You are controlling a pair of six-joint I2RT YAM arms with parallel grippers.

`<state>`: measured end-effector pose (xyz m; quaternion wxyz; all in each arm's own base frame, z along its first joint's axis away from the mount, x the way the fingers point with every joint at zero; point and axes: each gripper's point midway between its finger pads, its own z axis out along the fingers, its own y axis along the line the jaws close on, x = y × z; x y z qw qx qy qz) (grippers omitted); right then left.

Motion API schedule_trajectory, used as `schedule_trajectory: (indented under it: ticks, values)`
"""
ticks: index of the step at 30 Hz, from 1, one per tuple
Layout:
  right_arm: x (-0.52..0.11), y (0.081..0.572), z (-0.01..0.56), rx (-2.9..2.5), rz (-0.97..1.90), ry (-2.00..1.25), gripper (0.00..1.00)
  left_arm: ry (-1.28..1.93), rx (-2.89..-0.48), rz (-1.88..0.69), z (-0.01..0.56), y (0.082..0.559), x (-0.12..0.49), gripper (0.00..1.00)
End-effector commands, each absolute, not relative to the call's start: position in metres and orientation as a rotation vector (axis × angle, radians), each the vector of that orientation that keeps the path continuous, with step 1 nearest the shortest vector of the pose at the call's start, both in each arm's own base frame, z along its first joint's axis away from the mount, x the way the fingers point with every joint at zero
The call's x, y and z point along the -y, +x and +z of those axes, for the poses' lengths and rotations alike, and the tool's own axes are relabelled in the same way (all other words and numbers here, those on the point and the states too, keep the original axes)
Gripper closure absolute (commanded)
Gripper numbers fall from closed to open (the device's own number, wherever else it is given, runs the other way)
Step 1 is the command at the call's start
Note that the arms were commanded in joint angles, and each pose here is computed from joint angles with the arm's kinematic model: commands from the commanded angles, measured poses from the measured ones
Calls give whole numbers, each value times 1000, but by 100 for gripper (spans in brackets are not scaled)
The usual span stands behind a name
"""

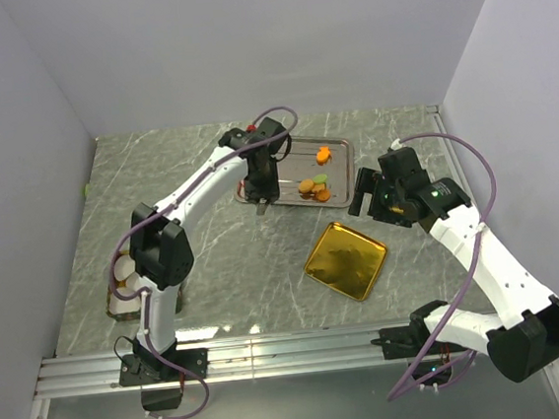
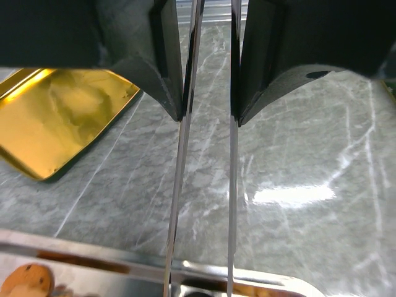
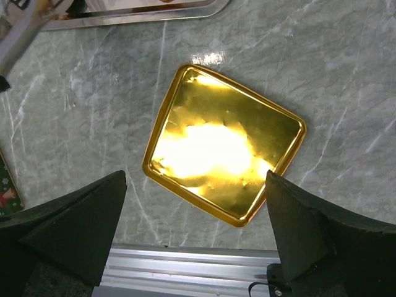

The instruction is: Pack the cookies

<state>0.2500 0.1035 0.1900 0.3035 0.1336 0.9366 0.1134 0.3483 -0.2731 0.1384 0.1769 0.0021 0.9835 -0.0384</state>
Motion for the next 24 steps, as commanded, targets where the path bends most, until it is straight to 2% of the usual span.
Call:
schedule_trajectory:
  ticks: [1,9,10,14,22,24]
  values:
    - [-108,259,203,-2448,325,333,0,-65,-2633,-137,204,362,252,64]
    - [-129,277,224,-2437,430,303,0,-339,-2470,-125,267,339,167,64]
    - [-133,281,225,-2440,440,296,0,-368,-2496,-91,254,330,154,64]
    - [-148,292,229,-2455,508,270,0,-543,-2422,-78,266,296,93,64]
    - [-171,307,225,-2497,600,243,0,-769,-2412,74,246,221,38,62]
    - [-176,307,223,-2508,616,235,0,-828,-2400,43,240,206,32,62]
